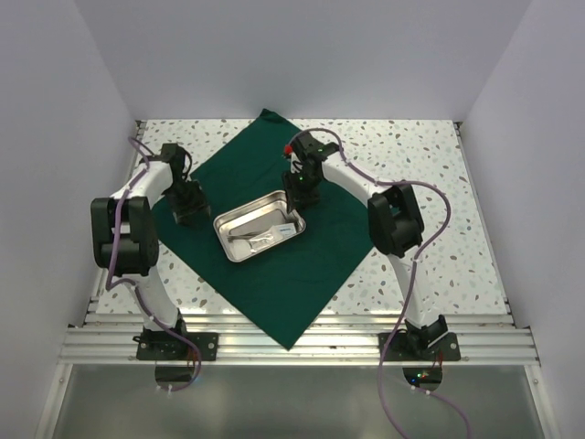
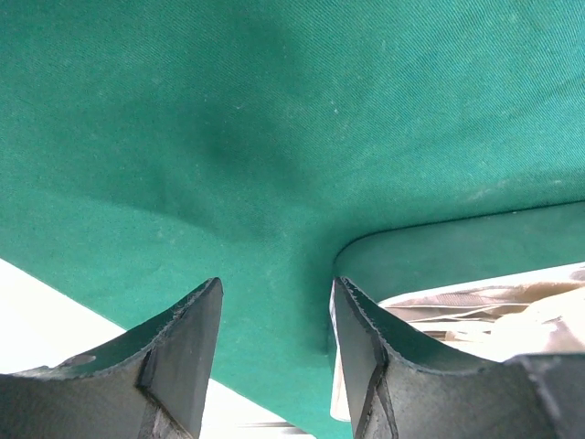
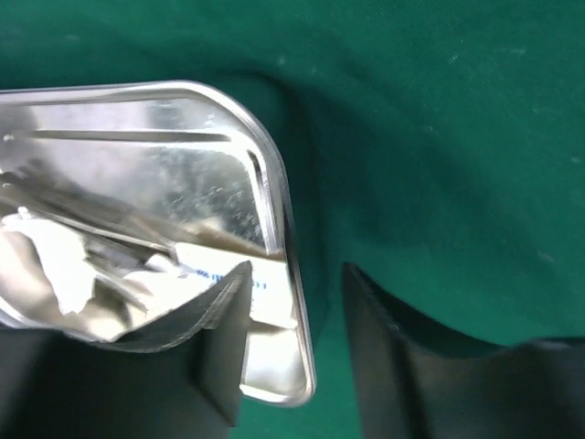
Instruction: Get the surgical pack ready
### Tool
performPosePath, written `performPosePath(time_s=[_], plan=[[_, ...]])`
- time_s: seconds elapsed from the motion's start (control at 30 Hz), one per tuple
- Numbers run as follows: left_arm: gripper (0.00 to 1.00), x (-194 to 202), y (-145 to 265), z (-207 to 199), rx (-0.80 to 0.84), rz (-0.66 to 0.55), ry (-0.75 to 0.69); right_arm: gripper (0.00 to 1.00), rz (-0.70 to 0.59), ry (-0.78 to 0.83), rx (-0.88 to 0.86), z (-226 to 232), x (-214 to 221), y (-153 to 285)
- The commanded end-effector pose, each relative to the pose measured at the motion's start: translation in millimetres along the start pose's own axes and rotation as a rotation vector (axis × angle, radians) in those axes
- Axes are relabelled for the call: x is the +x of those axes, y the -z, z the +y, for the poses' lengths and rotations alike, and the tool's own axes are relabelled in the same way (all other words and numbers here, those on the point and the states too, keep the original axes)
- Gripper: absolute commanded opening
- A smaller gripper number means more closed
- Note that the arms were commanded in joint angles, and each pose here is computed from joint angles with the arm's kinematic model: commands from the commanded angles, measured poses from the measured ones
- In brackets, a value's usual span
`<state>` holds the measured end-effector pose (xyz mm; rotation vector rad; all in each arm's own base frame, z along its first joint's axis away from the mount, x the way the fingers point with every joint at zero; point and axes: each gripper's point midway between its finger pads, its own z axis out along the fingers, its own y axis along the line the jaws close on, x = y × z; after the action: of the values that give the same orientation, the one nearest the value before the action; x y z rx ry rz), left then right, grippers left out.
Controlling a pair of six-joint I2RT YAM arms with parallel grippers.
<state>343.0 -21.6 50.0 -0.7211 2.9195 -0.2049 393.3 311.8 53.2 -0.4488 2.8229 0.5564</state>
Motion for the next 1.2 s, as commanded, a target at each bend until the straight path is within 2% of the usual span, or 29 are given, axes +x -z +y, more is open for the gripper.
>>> performPosePath(time_s=[0.0,0.17,0.3,0.47,0.83,1.17], plan=[[0.56,-7,15,-7,0.046,-0.059,-0.029,0.44,-0.005,0.004,-0.013,4,-3,-3],[0.56,-8,15,-6,0.041,-0.065,-0.028,0.3,-0.008,-0.026,0.019,0,-5,-3],[0.57,-8,13,-4,0.03,-0.06,-0.023,0.12,-0.024,-0.057,0.038,0,-9,4],[0.57,-12,13,-1,0.014,-0.073,-0.019,0.02,-0.057,-0.085,0.08,-4,-14,17],[0.57,-9,10,5,0.0,-0.06,-0.015,0.0,-0.103,-0.069,0.172,-30,-30,34],[0.57,-6,8,5,0.003,-0.047,-0.017,0.0,-0.092,-0.066,0.202,-49,-30,21]])
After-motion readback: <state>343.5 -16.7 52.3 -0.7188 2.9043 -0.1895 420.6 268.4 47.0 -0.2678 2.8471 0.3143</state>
